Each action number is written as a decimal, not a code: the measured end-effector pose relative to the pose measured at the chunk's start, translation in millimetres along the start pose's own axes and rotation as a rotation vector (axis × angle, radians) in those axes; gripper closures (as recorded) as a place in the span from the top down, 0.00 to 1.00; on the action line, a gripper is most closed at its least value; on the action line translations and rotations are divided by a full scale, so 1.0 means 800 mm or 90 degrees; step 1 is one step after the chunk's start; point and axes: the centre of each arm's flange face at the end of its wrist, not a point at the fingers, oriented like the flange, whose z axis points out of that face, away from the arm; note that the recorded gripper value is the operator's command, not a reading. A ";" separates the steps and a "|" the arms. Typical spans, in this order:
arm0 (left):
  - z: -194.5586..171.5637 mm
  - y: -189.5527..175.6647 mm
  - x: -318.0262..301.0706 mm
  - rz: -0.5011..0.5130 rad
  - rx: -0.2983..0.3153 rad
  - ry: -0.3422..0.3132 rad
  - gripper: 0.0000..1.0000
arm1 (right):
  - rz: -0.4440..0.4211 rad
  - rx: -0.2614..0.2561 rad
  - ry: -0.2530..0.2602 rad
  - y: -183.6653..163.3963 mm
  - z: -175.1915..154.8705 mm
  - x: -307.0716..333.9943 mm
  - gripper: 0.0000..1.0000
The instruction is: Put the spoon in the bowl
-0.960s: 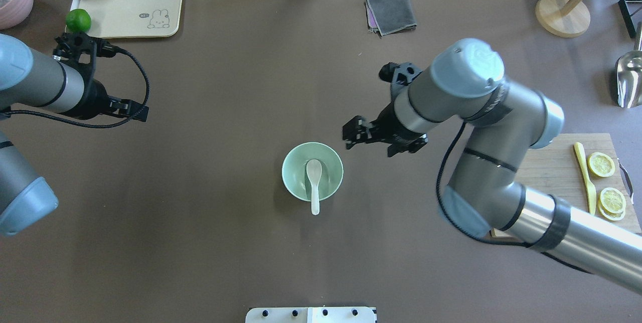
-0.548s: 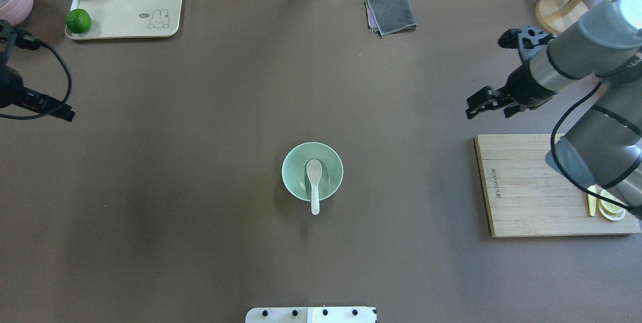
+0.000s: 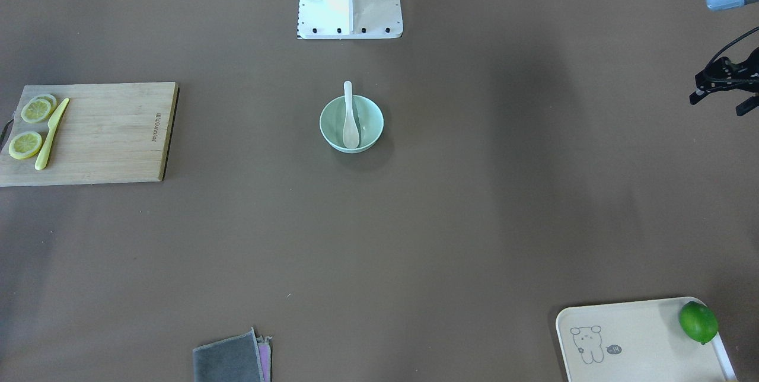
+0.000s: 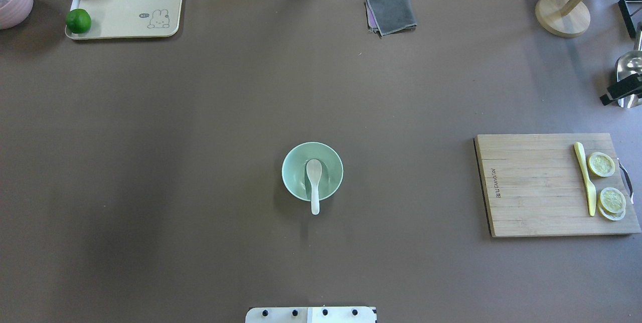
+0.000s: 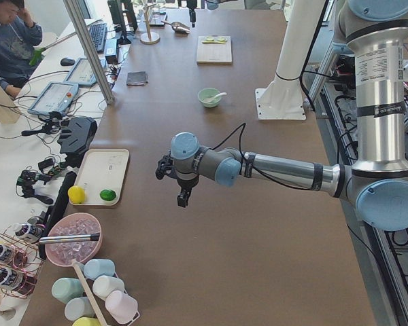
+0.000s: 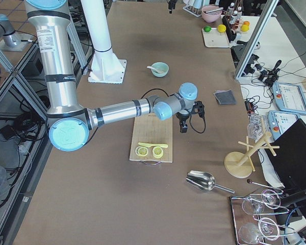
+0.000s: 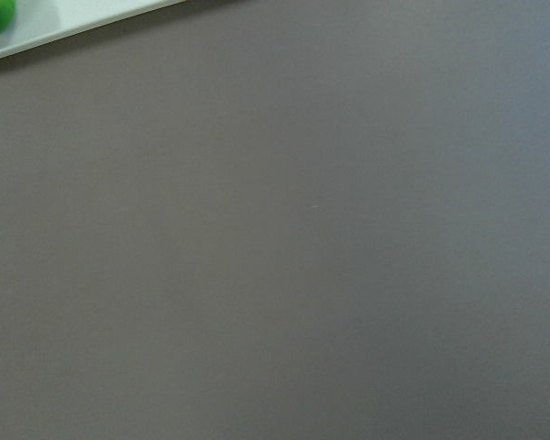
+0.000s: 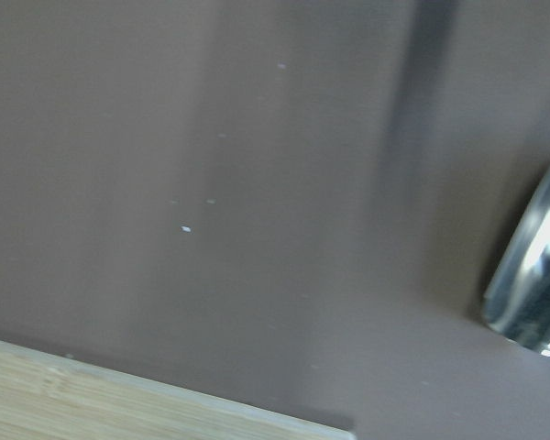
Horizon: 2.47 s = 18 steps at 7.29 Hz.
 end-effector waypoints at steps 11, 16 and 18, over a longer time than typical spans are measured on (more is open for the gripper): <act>-0.041 0.030 -0.078 -0.114 0.005 -0.001 0.97 | 0.024 0.027 0.065 0.062 -0.035 0.130 1.00; -0.032 0.034 -0.093 -0.143 -0.016 0.002 0.97 | 0.029 0.031 0.028 0.071 -0.053 0.108 1.00; -0.038 0.034 -0.098 -0.156 -0.016 0.001 0.97 | 0.055 0.006 0.027 0.082 -0.076 0.081 1.00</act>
